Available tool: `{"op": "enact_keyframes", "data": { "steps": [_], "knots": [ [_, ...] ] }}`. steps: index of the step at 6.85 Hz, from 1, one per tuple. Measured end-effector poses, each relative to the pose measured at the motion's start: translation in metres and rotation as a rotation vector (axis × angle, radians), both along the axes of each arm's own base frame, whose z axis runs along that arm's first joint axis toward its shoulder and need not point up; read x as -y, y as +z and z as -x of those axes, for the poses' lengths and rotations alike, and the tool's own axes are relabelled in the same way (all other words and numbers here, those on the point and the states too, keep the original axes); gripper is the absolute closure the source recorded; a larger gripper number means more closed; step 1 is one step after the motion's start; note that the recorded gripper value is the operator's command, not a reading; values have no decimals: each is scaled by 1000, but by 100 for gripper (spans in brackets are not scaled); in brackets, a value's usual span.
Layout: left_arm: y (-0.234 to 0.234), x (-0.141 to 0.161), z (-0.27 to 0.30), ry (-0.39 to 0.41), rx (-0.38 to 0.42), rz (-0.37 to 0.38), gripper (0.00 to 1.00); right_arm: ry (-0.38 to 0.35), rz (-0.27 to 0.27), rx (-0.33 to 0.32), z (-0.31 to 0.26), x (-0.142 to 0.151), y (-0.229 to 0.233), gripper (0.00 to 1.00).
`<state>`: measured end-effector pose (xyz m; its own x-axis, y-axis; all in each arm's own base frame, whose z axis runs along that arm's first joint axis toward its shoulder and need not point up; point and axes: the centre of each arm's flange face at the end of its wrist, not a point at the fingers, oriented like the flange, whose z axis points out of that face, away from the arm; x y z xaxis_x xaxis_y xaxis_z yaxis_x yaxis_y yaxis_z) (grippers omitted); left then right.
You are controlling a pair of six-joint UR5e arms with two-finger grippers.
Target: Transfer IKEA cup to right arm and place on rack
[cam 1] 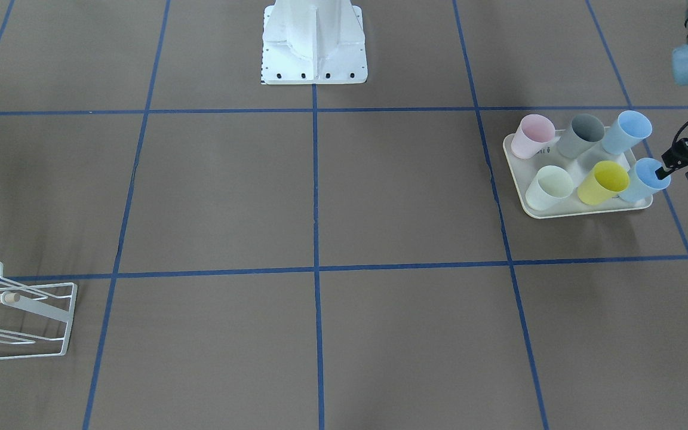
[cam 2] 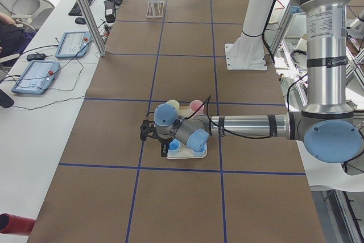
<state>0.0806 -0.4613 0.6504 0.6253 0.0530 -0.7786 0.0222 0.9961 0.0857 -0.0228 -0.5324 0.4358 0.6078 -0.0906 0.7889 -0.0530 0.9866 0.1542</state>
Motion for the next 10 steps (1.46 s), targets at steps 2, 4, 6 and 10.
{"op": "enact_keyframes", "data": {
  "steps": [2, 4, 6, 10],
  "knots": [
    [6, -3, -12, 26, 11, 7, 41, -7, 1, 16, 2, 0, -2, 0],
    [17, -8, -17, 58, 34, -7, 77, -11, -1, 19, 4, 2, -4, 0],
    [25, -11, -16, 81, 43, -18, 100, -15, 0, 19, 6, 2, -4, 0],
    [-3, -17, 4, 42, 33, -36, 100, -25, -14, 43, 8, 0, -13, 0]
  ]
}}
